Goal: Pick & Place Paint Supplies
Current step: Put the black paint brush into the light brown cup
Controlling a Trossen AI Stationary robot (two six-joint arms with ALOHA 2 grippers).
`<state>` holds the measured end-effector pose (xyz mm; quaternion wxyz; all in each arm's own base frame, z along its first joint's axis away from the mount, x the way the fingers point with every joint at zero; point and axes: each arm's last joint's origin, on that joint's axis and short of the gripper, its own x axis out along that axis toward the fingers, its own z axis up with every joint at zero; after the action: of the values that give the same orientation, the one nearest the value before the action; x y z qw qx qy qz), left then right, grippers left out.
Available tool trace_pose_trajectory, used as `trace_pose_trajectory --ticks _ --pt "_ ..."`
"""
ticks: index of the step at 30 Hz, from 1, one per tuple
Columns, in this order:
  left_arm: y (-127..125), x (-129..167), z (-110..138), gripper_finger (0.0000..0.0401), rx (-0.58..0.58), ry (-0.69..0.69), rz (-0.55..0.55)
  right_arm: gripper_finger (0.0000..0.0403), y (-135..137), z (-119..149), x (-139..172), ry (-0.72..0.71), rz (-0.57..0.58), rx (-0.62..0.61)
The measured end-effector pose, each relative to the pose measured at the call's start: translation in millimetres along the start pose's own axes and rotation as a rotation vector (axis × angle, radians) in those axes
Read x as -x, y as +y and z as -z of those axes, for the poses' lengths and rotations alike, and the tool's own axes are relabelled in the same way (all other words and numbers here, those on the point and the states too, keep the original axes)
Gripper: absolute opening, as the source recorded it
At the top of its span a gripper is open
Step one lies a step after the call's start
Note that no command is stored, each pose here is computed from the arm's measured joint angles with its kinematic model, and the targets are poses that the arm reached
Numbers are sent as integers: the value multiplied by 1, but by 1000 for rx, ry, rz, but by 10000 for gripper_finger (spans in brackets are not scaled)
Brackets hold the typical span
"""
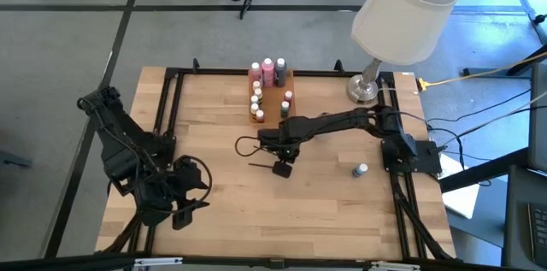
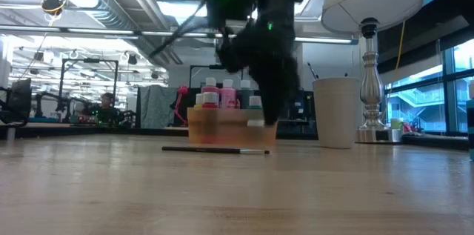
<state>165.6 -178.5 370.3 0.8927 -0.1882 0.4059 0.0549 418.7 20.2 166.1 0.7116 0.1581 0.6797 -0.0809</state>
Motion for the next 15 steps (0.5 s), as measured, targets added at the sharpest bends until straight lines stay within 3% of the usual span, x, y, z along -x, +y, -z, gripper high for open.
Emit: trace_pose_trajectory --ticks 8,13,15 --pt "1 0 1 221 -10 6 -11 0 29 5 53 22 17 62" --pt "2 0 1 221 -27 9 -14 0 40 22 99 99 114 91" --pt "2 0 1 221 -32 12 -19 0 46 25 114 62 88 98"
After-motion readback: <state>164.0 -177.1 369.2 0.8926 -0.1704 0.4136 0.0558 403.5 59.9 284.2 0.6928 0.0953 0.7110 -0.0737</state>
